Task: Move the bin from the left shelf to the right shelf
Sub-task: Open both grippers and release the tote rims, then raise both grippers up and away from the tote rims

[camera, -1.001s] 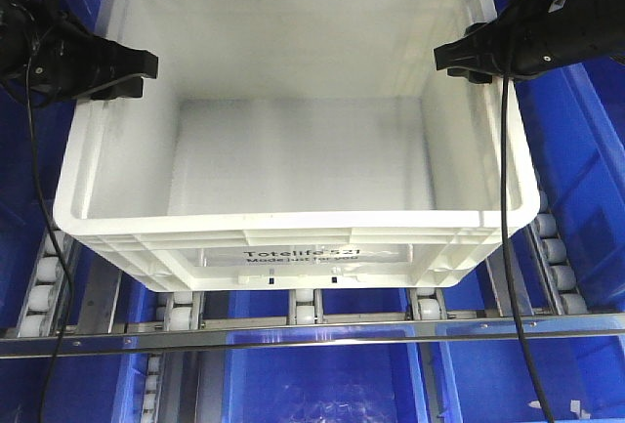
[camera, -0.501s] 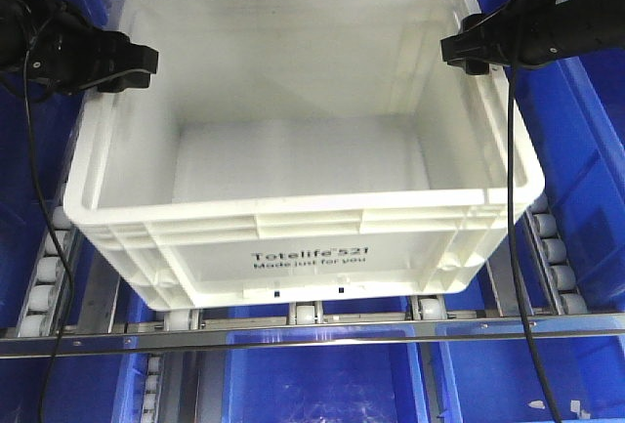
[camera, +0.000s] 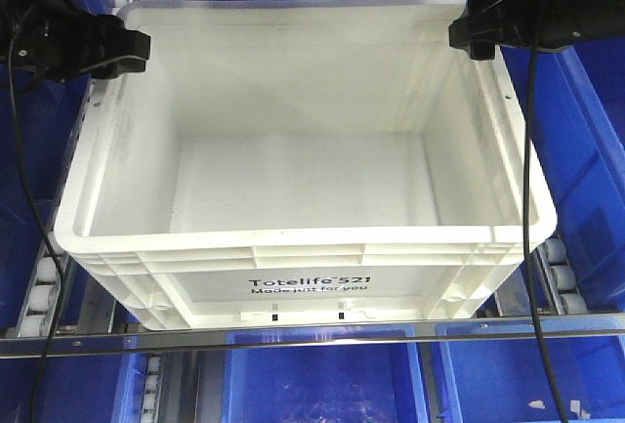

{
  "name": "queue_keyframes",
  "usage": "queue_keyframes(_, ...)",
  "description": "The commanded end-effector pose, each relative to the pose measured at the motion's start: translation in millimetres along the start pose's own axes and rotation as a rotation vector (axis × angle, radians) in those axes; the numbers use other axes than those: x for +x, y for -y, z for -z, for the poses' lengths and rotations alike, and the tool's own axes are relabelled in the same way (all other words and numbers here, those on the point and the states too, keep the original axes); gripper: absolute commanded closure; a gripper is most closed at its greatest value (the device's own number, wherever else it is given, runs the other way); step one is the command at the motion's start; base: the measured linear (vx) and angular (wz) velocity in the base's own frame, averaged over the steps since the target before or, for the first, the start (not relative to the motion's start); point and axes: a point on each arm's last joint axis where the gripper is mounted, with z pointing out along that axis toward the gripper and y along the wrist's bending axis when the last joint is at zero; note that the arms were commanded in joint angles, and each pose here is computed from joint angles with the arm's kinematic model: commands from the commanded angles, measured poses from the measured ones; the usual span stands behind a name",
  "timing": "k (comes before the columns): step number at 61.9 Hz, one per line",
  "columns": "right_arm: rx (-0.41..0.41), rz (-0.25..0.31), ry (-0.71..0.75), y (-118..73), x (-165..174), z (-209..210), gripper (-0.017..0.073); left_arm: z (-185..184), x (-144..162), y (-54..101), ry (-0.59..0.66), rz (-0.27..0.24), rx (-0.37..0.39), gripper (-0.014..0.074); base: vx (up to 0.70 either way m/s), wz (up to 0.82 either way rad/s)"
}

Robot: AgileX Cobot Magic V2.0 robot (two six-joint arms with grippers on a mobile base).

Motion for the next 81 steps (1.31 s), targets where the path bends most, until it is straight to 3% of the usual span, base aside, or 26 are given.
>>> queue_keyframes(1,0.017,-0.009,0.121,0.8,-18,26,-0.0031,30,-16,8.0,0.148,-0.010,0.013,0.0204,0.00,0.00)
queue_keyframes(35,-0.001,-0.023,0.076,-2.0,-9,34,-0.0031,34,-5,9.4,0.083,-0.018,0.024,0.0204,0.00,0.00)
queue_keyframes(44,0.018,-0.028,0.148,-2.9,3,46,-0.0031,43,11,7.9,0.158,-0.014,0.007,0.0204,0.00,0.00)
queue_keyframes(52,0.040,-0.029,0.219,-3.6,21,58,-0.0031,54,32,5.4,0.247,-0.018,-0.014,0.0204,0.00,0.00)
queue_keyframes(60,0.056,-0.026,0.273,-5.1,38,72,-0.0031,65,56,3.4,0.315,-0.060,-0.036,0.0204,0.00,0.00)
queue_keyframes(61,0.072,-0.023,0.327,-6.4,55,84,-0.0031,72,80,1.2,0.345,-0.069,-0.052,0.0204,0.00,0.00)
queue_keyframes(81,0.117,0.016,0.486,-12.9,121,125,-0.0031,109,159,0.5,0.473,-0.079,-0.053,0.0204,0.00,0.00)
